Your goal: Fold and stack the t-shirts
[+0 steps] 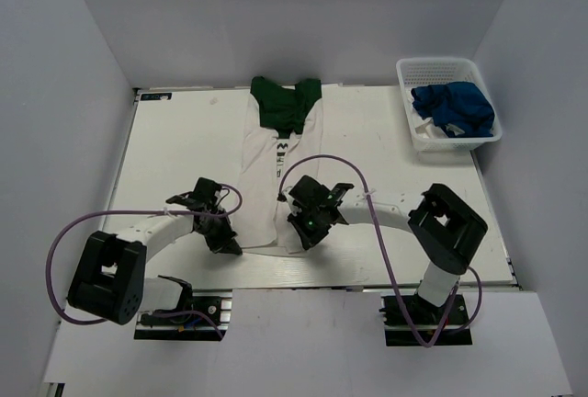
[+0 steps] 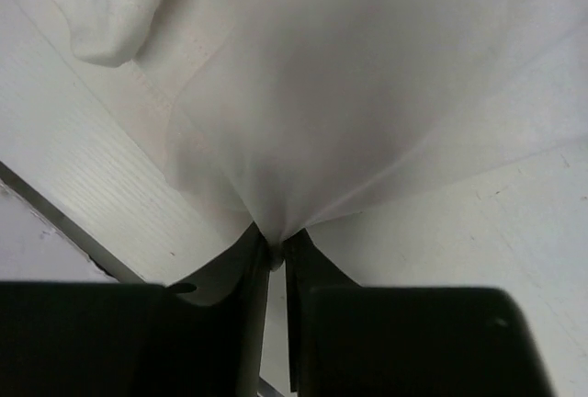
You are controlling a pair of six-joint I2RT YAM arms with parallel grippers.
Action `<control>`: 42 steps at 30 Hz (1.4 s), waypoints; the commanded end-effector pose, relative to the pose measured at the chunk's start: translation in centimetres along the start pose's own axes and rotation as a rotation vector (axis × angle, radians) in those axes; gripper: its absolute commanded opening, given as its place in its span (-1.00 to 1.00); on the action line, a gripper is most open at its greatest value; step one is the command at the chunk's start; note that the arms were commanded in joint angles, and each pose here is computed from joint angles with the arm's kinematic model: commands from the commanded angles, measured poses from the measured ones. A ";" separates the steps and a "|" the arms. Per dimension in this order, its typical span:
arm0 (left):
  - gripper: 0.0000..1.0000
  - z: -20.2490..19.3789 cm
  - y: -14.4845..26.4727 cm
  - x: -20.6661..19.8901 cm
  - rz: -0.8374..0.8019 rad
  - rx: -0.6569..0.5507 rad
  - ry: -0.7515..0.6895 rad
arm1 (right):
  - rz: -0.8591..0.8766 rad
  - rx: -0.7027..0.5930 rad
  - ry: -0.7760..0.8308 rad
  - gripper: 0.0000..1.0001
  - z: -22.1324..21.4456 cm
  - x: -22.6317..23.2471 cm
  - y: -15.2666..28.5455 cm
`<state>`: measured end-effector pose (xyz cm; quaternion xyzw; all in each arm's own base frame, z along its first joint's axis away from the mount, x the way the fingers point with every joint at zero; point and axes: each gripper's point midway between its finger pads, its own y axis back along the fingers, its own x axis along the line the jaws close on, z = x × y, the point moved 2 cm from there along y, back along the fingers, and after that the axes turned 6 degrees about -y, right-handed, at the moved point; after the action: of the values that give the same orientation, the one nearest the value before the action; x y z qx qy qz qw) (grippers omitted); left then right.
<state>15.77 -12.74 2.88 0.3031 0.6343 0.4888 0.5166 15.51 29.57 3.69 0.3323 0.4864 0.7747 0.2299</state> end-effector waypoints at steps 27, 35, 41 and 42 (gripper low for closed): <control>-1.00 19.1 10.1 -13.9 -0.151 -0.638 -0.191 | -0.416 -0.463 -0.234 -1.00 18.0 -8.0 9.1; -1.00 24.8 10.1 -17.0 -0.110 -0.706 -0.241 | -0.375 -0.495 -0.255 -1.00 22.0 -11.0 9.6; -1.00 27.9 9.4 -18.2 -0.095 -0.727 -0.252 | -0.357 -0.475 -0.277 -1.00 23.1 -13.2 8.4; -1.00 28.3 8.8 -18.1 -0.081 -0.726 -0.247 | -0.355 -0.491 -0.280 -1.00 23.7 -13.4 8.6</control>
<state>45.21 -17.67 16.15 0.1480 0.3908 0.6063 0.6766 40.39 30.52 13.12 0.2861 0.3194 0.7484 0.5061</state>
